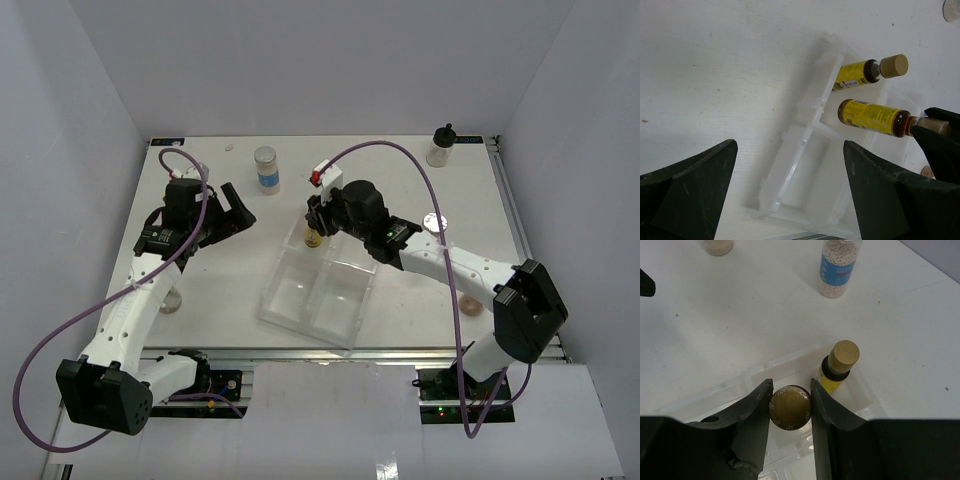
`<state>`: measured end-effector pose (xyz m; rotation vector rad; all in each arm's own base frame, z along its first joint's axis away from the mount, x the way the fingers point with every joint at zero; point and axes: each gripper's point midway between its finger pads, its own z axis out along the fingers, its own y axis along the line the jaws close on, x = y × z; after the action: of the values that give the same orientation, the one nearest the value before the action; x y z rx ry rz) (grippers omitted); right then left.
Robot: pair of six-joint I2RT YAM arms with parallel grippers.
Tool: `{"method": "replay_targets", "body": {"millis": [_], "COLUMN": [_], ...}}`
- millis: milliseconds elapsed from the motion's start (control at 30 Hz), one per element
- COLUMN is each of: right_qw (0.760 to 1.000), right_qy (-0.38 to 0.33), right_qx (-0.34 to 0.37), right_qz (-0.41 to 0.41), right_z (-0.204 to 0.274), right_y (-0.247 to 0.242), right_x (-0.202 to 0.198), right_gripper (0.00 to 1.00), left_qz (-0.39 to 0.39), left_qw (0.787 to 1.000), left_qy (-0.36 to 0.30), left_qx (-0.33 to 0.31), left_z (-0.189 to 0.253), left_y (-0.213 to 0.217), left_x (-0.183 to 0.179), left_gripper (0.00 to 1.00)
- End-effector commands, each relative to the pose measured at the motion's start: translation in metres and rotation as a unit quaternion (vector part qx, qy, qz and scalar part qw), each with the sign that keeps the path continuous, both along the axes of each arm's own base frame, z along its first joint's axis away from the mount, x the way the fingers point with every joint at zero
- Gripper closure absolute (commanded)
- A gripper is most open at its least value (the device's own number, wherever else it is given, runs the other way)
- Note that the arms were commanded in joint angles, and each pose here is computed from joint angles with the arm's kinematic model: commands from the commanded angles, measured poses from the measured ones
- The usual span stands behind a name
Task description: Organize the condiment bottles
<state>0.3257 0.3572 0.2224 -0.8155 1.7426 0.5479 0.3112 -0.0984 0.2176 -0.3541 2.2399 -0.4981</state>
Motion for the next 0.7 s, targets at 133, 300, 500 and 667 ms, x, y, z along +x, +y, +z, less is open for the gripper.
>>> {"method": "replay_targets", "body": {"millis": [133, 300, 500, 667], "right_qw": [0.997, 0.997, 0.997, 0.998], "right_qy": [-0.076, -0.075, -0.067, -0.055], "right_qx": [0.03, 0.025, 0.028, 0.021], "right_qz": [-0.01, -0.015, -0.026, -0.03], "right_z": [0.012, -0.003, -0.016, -0.027], "right_y": [0.012, 0.013, 0.01, 0.01], "right_x": [0.017, 0.017, 0.013, 0.013], "right_gripper": [0.92, 0.92, 0.69, 0.57], "left_qz": [0.002, 0.001, 0.007, 0.017], "left_qw": [1.0, 1.0, 1.0, 1.0], "left_qy": [-0.016, -0.015, -0.011, -0.009], "left_qx": [0.002, 0.004, 0.012, 0.017], "left_z": [0.003, 0.001, -0.004, -0.008], "left_y": [0.003, 0.004, 0.008, 0.012], "left_x": [-0.001, -0.001, 0.001, 0.002], "left_gripper": [0.02, 0.02, 0.02, 0.02]}}
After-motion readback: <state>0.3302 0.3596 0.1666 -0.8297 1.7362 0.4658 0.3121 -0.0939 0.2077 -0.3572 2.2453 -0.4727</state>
